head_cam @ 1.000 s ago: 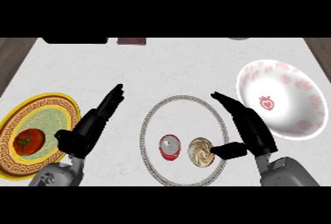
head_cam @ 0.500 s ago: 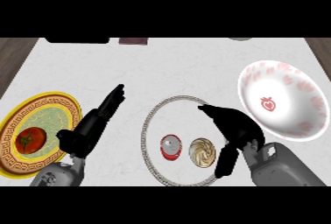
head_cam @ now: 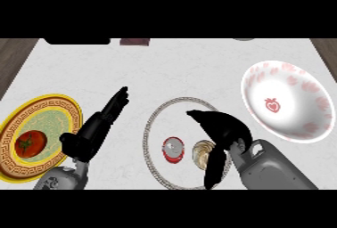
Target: Pick the cupcake from the placemat and place it in the bowl
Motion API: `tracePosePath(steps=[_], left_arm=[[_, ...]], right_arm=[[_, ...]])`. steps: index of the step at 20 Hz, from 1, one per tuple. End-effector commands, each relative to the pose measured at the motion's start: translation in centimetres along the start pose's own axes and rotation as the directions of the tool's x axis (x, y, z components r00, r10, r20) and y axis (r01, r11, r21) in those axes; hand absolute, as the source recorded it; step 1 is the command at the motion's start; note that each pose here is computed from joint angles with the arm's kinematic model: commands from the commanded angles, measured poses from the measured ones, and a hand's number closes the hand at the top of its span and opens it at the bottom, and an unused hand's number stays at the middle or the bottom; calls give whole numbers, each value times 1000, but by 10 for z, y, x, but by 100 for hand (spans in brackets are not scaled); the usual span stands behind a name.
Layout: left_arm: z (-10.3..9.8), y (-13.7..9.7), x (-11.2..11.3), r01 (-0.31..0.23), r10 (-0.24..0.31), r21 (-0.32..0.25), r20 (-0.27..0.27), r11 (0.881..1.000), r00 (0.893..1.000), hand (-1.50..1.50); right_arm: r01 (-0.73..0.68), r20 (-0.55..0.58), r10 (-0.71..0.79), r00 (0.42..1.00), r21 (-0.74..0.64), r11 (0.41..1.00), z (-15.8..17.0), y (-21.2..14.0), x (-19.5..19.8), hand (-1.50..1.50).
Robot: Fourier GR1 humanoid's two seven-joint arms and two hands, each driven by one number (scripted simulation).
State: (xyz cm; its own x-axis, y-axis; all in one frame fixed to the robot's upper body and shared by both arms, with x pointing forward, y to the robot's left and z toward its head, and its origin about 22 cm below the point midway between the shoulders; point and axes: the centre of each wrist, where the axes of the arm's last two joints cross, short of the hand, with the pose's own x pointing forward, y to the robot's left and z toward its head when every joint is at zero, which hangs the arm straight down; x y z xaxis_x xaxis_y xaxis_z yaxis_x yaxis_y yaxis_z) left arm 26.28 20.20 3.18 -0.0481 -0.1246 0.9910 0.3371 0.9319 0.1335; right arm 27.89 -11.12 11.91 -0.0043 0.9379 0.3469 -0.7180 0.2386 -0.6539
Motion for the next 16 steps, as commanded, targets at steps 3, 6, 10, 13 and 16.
tracePosePath(steps=[3, 6, 10, 13, 16], left_arm=[[7, 1, 9, 10, -10, 14, 9, 1000, 1000, 0], [1, 10, 15, 16, -16, 1, 12, 1000, 1000, 0], [9, 3, 3, 3, -3, 8, 0, 1000, 1000, 0], [1, 8, -4, 12, -12, -1, 4, 1000, 1000, 0], [3, 22, 12, 10, -10, 15, 17, 1000, 1000, 0]], right_arm=[[-88, -140, 92, 986, 33, 996, -5, 15, 11, -150], [-95, -129, 90, 988, -33, 995, 6, 22, 31, -150], [-124, -123, 114, 986, -83, 989, -7, 35, 16, -150], [-125, -102, 112, 988, -127, 984, 0, 46, 25, -150], [-166, -144, 143, 979, -164, 972, 9, 60, 4, -150]])
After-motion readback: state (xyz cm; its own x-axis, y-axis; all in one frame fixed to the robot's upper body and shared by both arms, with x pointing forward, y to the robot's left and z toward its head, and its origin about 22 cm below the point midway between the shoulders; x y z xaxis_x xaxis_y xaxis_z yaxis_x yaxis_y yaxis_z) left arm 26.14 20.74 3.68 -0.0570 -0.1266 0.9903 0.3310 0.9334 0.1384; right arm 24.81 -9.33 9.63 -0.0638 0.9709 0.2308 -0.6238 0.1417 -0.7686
